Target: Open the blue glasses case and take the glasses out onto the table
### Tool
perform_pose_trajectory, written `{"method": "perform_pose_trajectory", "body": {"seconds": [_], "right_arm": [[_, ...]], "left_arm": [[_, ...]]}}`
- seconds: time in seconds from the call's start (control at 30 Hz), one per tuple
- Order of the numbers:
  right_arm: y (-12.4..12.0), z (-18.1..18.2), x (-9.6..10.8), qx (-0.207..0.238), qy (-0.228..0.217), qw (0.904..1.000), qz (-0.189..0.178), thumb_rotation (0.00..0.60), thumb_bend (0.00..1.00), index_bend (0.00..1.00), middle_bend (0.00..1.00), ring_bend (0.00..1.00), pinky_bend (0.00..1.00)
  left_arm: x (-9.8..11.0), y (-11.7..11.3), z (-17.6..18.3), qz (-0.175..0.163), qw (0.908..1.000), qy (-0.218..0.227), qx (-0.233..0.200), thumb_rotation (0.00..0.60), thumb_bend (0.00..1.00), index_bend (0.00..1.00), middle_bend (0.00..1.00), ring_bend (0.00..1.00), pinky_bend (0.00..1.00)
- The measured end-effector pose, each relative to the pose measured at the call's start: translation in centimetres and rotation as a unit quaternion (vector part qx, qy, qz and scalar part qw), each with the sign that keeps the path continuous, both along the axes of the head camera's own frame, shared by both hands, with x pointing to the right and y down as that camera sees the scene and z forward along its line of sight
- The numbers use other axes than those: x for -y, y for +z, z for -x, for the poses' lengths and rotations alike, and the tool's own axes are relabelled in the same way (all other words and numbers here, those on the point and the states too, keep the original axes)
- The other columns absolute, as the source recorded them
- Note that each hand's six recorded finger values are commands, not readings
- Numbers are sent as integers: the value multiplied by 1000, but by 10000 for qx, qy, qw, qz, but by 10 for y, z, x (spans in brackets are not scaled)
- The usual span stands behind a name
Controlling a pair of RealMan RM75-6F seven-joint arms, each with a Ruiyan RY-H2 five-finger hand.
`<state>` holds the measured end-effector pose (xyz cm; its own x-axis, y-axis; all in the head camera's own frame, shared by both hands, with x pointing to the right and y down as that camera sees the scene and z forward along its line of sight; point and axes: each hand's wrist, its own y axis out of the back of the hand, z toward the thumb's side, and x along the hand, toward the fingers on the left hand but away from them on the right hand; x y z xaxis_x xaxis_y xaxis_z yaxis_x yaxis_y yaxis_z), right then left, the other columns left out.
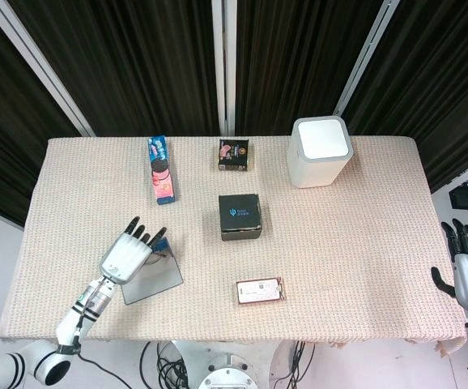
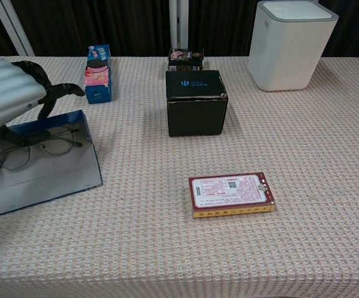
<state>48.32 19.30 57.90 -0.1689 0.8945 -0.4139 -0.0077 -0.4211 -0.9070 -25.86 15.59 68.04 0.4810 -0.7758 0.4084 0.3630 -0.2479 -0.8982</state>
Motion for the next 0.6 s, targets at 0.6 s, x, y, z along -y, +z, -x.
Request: {"method": "perform_pose_trajectory", "body": {"seconds": [0.6], "right_arm": [[1, 1, 0, -3, -6, 10000, 20, 600, 289, 0, 0, 0, 0]], "left_arm": [[1, -8, -9, 72, 9986, -152, -505, 600, 402, 153, 589, 309, 211]]}}
